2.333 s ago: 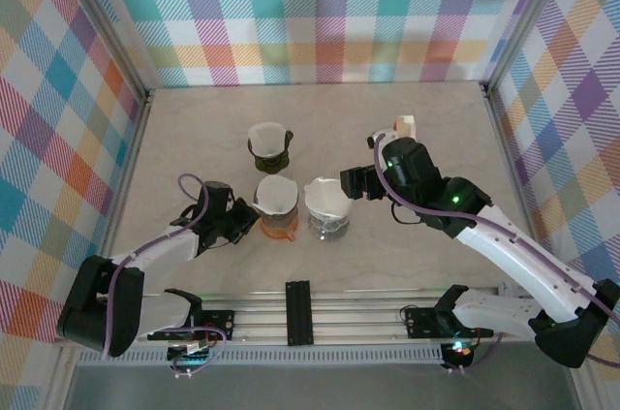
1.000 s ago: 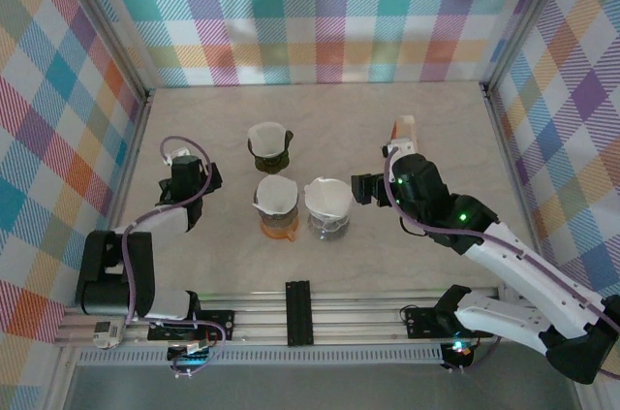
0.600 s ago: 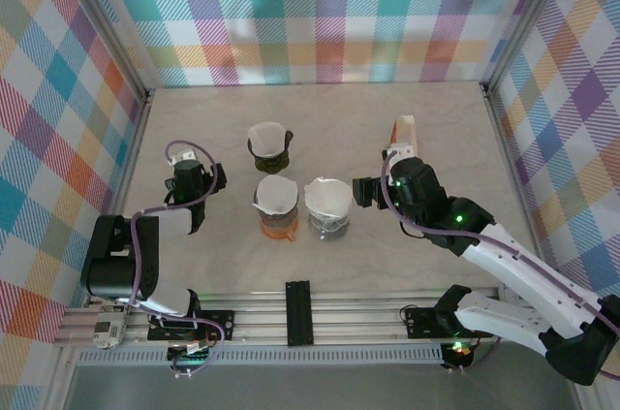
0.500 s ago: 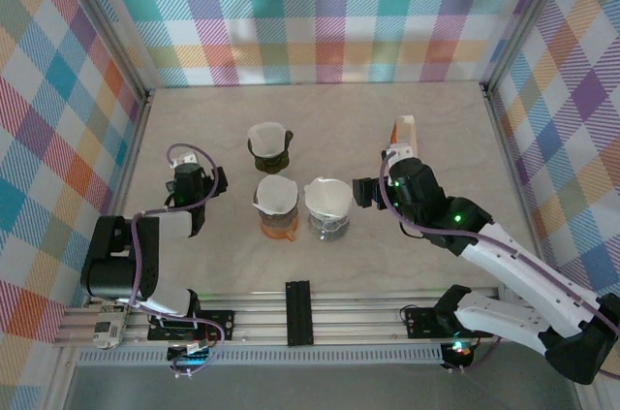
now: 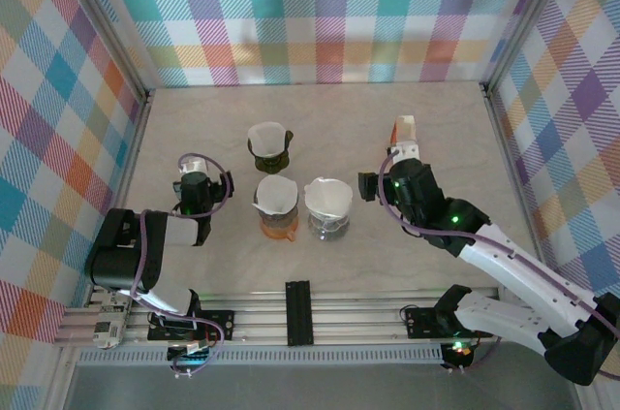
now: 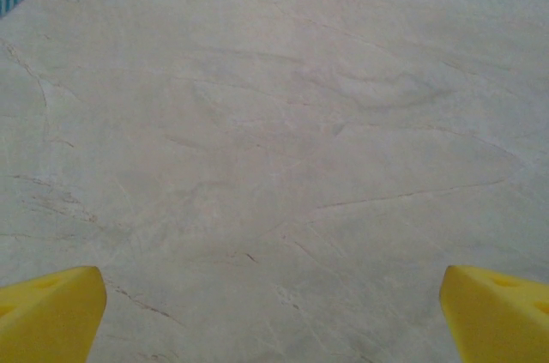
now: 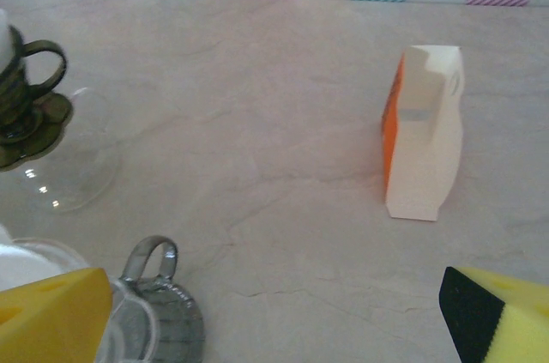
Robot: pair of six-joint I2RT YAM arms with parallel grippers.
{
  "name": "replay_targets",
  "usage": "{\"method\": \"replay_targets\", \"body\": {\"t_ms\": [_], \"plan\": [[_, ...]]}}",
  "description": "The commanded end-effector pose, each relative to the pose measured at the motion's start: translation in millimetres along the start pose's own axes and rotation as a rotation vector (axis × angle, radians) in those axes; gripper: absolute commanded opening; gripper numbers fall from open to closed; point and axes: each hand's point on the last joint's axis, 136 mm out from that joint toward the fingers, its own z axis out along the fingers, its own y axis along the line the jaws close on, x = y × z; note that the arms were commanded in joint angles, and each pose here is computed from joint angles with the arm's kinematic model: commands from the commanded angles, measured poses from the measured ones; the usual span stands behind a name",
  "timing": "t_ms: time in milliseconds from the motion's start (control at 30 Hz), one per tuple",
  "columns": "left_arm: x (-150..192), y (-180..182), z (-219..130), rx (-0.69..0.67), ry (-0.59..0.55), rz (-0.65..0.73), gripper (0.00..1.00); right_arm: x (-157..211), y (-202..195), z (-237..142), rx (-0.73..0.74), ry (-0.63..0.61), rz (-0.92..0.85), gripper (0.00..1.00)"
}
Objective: Place the coffee filter in the dripper
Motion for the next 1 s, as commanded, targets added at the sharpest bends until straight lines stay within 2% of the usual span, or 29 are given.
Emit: {"method": "replay_targets", "body": {"t_ms": [0,100,300,433,633,733,967], "plan": [[-13.1,0.7,0.9,-0.02,-0.05,0.004,1.0,-4.0,-24.7,9.8,0.101,-0.022,0.052,0.99],[-13.1,0.6,0.9,-0.02,-0.049,0.004,1.0,-1.7,-54.2,21.1,0.18,-0.009,0.102,0.99],[-12.6,0.6,0.9,-0.02,-0.048,0.005,1.0,1.8,-97.8,57.6,0.271,-0.075,0.037,0.99],[-12.8,0.6,1.0,-0.02,-0.049,0.005,1.0,21.3,-145.2,85.7,0.385,-0.026,0.081,0.99],[-12.6,0.4,1.2,-0.021,-0.048,0.006,1.0,55.2,-158.3,133.8,0.355,-0.018,-0.022,0.99],[-12.8,0.2,1.0,-0.022,-0.049,0.008,1.0,72.8,-166.7,145.7,0.328,-0.022,0.024,0.99],[-12.9,0.1,1.2,-0.022,-0.048,0.007,1.0,70.4,-173.3,157.8,0.239,-0.118,0.07,0.99]]}}
